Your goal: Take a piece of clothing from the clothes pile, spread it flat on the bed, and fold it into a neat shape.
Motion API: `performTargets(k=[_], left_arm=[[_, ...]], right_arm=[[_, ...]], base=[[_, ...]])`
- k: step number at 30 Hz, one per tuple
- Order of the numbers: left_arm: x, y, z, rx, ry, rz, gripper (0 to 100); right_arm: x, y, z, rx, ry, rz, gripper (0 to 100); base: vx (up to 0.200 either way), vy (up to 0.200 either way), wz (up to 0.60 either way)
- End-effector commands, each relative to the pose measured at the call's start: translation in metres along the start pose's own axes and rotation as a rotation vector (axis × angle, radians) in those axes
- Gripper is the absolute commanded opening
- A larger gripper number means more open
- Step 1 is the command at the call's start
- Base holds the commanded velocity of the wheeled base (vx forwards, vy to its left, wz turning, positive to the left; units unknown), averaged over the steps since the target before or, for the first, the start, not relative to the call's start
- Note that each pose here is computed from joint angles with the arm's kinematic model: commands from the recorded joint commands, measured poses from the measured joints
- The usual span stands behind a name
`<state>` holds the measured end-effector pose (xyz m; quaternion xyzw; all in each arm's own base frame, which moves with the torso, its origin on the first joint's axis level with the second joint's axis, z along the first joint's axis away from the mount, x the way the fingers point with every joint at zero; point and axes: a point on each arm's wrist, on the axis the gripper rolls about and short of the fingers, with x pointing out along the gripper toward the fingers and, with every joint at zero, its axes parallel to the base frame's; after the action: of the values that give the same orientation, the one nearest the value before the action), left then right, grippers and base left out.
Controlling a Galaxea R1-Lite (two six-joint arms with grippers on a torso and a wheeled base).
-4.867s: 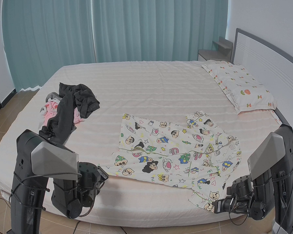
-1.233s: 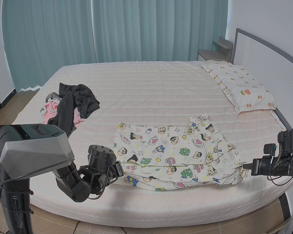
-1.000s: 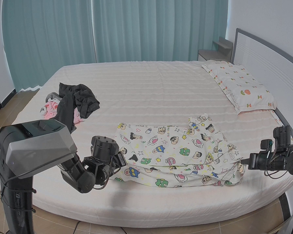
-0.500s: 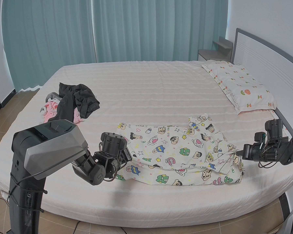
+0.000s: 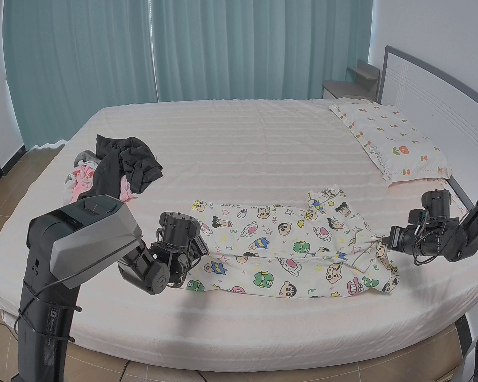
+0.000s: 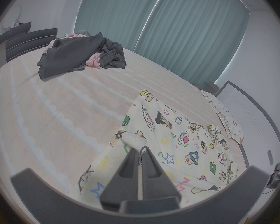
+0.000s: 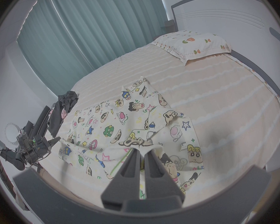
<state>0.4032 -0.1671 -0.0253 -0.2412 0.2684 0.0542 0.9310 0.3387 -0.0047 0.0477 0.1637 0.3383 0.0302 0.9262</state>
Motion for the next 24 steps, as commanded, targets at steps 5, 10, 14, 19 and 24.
performTargets(k=[5, 10, 14, 19, 24], left_arm=[[0.012, 0.003, -0.003, 0.006, 0.021, 0.028, 0], [0.018, 0.000, -0.005, 0.007, 0.023, 0.027, 0], [0.021, -0.001, -0.006, 0.006, 0.024, 0.028, 100], [0.023, 0.004, 0.000, -0.019, 0.014, 0.038, 100], [0.016, 0.014, 0.026, -0.086, -0.025, 0.055, 100]], right_arm=[[0.019, -0.006, -0.009, 0.026, 0.009, -0.015, 0], [0.029, -0.008, -0.006, 0.056, -0.017, -0.005, 0], [0.032, -0.007, -0.004, 0.095, -0.048, 0.009, 100], [0.030, -0.011, -0.002, 0.182, -0.070, 0.008, 100], [0.015, -0.011, -0.003, 0.320, -0.076, 0.008, 100]], base=[[0.000, 0.000, 0.00], [0.000, 0.000, 0.00], [0.000, 0.000, 0.00], [0.000, 0.000, 0.00], [0.000, 0.000, 0.00]])
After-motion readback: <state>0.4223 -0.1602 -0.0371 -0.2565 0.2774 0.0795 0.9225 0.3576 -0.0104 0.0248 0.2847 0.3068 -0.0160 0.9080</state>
